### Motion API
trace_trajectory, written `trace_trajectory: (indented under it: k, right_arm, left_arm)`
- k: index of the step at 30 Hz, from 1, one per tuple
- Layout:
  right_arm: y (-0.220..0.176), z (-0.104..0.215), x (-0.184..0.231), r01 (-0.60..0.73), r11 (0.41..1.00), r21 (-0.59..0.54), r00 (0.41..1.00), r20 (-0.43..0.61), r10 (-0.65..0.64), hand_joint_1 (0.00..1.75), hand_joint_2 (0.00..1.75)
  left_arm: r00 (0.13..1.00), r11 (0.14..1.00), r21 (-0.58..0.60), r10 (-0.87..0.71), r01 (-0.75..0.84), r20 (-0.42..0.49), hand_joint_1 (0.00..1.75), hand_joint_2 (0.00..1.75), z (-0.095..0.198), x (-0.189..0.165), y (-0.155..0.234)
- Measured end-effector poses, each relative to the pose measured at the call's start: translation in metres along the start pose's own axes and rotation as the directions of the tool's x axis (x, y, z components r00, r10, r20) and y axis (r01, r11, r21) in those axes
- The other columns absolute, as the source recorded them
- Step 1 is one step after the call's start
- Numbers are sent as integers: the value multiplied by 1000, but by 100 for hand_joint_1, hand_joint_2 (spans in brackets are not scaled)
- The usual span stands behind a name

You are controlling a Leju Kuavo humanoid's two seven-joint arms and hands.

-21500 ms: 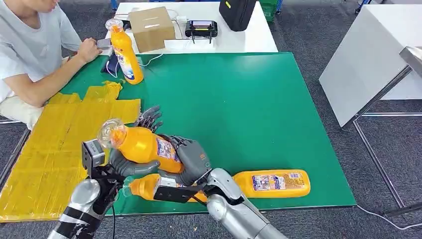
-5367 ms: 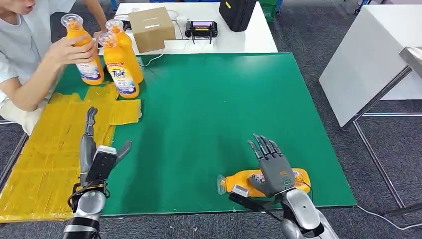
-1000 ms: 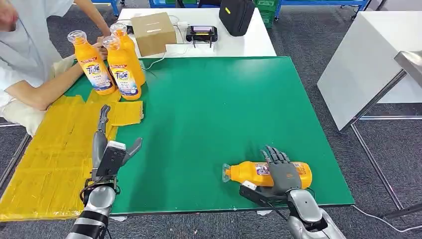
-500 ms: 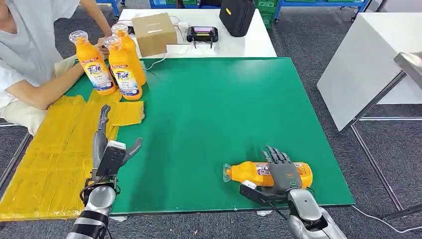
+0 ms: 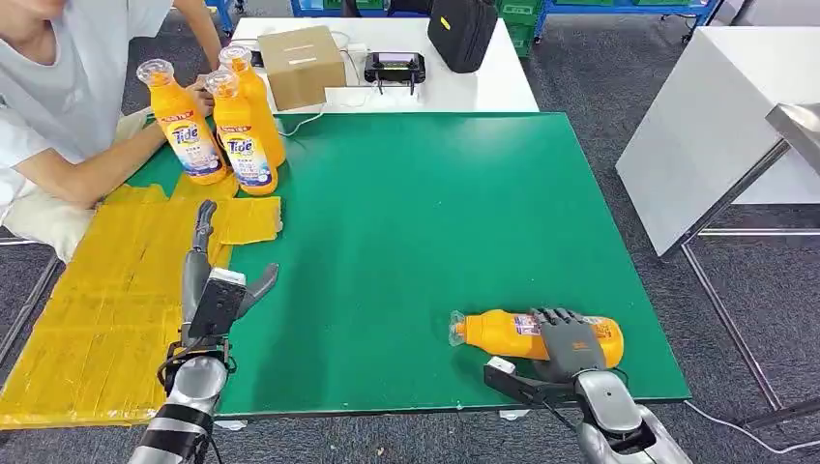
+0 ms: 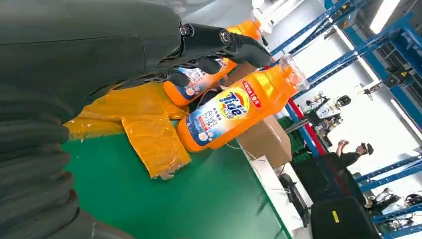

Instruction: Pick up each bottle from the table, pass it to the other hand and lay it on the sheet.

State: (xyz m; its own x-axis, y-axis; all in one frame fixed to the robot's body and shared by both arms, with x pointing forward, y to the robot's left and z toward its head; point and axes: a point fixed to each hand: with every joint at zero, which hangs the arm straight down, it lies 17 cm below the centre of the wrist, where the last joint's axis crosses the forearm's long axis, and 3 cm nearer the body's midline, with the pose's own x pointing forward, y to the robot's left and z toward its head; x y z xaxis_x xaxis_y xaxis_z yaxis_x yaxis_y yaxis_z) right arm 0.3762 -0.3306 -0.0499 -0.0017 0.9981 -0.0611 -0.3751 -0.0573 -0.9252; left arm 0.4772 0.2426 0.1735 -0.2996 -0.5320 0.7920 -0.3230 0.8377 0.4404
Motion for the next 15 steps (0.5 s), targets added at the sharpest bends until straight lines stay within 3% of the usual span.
trace_trajectory:
  k: [9,15]
  right_arm:
    - [3,1,-14,3,1000,21,1000,10,-3,175,175]
    - [-5,-1,-8,1,1000,-26,1000,9,-1,175,175]
  left_arm:
    - [1000,1000,4,14,-14,-2,0,175,0,-2,-1]
    - [1000,1000,5,14,-14,-3,0,175,1,-3,-1]
